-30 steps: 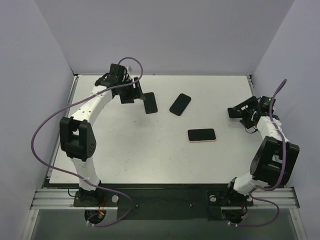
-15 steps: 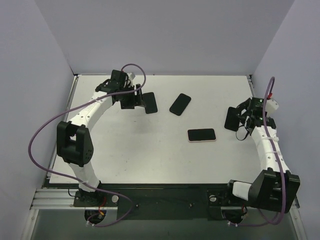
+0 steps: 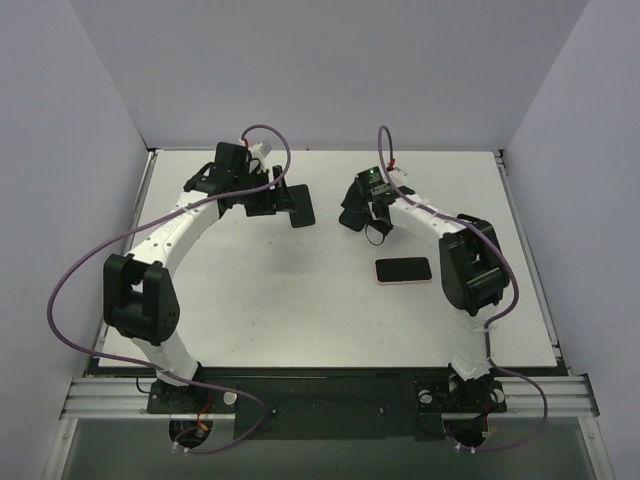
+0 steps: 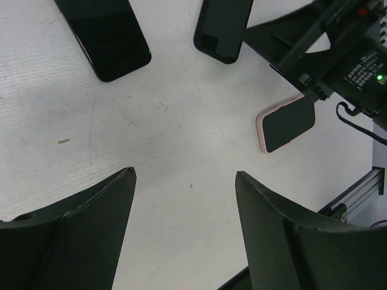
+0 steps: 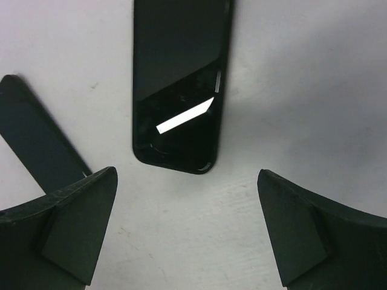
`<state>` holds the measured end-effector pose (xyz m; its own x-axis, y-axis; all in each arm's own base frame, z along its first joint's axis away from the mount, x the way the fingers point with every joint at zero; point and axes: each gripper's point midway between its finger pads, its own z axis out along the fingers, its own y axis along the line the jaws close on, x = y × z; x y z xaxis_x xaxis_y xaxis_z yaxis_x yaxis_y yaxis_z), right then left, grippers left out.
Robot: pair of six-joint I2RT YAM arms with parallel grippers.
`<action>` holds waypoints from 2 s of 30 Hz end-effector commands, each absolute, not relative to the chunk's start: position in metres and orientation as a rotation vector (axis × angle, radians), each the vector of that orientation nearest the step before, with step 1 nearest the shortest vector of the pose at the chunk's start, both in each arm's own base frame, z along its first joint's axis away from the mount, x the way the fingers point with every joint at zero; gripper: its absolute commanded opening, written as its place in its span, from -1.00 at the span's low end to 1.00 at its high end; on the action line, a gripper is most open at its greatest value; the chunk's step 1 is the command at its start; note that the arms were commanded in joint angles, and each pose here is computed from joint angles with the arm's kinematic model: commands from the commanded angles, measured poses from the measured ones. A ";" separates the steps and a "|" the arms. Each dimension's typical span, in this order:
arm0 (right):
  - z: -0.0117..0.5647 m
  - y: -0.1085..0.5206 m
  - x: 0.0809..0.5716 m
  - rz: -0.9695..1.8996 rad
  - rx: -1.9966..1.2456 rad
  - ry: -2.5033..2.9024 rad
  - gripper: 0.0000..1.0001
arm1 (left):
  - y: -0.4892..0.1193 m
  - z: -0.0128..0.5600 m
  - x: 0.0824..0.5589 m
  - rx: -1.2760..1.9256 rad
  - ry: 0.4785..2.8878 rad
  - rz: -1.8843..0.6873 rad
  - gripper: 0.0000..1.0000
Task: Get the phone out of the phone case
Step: Pick up the phone at the center of the board.
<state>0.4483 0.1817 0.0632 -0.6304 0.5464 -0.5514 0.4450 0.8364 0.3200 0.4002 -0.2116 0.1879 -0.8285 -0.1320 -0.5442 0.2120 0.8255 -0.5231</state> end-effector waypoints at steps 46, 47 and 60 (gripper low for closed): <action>-0.016 0.213 0.468 -0.130 0.497 2.767 0.49 | -0.214 0.274 0.394 0.058 2.127 -1.133 0.56; -0.016 0.212 0.467 -0.130 0.476 2.778 0.46 | -0.214 0.276 0.393 0.060 2.121 -1.132 0.56; 0.070 0.231 0.418 0.142 -0.066 2.671 -1.00 | -0.199 0.258 0.414 -0.109 2.092 -1.314 0.53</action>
<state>0.4318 0.2147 0.0251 -0.9133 0.0597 -0.4030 0.0705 0.9974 -0.0120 0.4035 -0.1996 0.2494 -0.7818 -0.3372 -0.5245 0.2446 0.6080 -0.7554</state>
